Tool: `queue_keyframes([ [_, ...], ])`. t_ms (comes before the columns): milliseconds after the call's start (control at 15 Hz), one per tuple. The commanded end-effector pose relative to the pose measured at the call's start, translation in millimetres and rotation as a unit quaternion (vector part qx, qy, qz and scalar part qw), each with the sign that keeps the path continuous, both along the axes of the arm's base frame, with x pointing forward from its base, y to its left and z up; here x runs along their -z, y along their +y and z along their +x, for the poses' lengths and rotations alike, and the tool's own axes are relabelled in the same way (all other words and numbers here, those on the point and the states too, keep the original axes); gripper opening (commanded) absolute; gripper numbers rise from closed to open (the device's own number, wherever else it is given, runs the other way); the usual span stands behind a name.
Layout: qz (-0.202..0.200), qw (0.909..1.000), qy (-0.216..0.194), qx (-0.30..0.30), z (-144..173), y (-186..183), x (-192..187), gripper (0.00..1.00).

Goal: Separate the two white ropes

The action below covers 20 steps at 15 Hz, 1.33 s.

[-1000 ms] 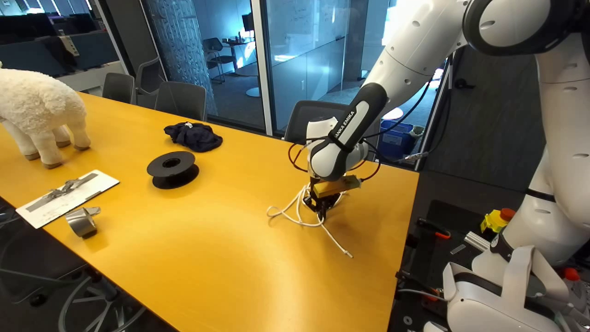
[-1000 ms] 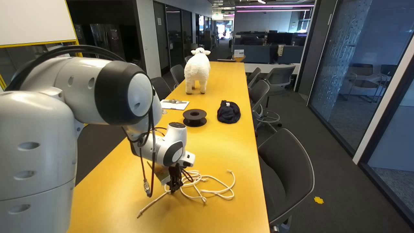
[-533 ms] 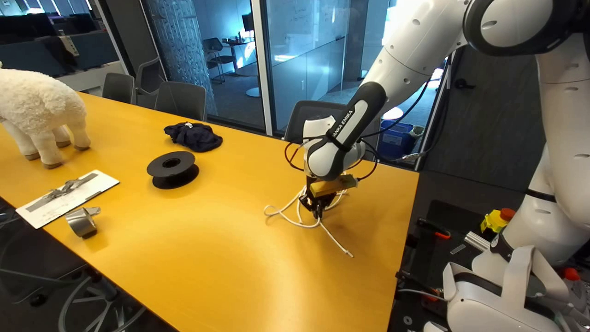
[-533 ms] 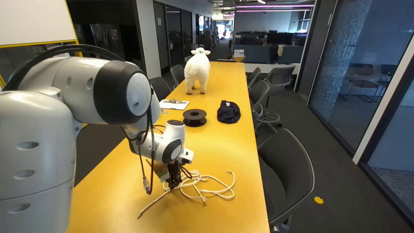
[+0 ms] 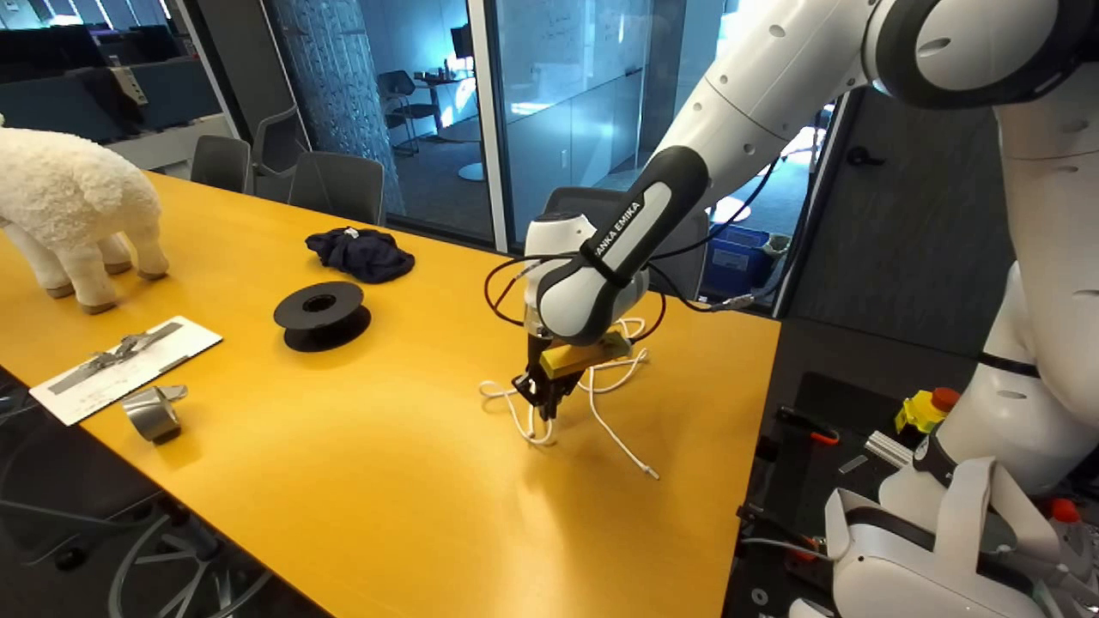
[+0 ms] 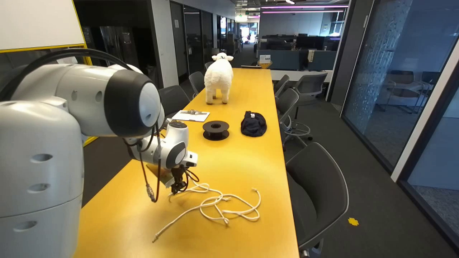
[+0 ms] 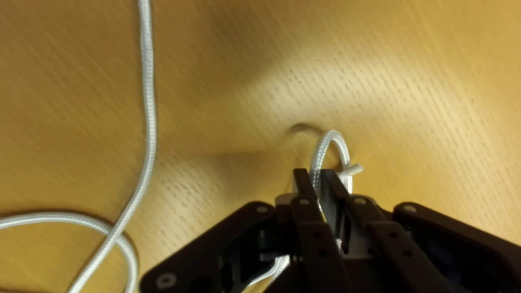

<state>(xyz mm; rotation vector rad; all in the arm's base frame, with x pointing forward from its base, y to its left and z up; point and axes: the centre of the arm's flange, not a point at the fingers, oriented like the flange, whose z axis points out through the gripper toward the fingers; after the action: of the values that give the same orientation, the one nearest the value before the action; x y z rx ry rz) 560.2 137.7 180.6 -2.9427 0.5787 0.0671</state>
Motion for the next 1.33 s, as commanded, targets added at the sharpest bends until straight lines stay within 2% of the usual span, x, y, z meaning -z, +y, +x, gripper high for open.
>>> queue_keyframes([
  [0, 0.020, 0.9996, 0.004, -0.022, 17, 13, 7, 0.14],
  [600, 0.020, 0.9991, 0.016, -0.035, 16, 12, 20, 0.14],
  [667, 0.016, 0.9993, 0.017, -0.030, 16, 12, 19, 0.39],
  [800, 0.007, 0.9993, 0.024, -0.028, 15, 9, 15, 0.46],
  [1267, -0.050, 0.9985, 0.013, -0.017, 18, -6, -19, 0.98],
])
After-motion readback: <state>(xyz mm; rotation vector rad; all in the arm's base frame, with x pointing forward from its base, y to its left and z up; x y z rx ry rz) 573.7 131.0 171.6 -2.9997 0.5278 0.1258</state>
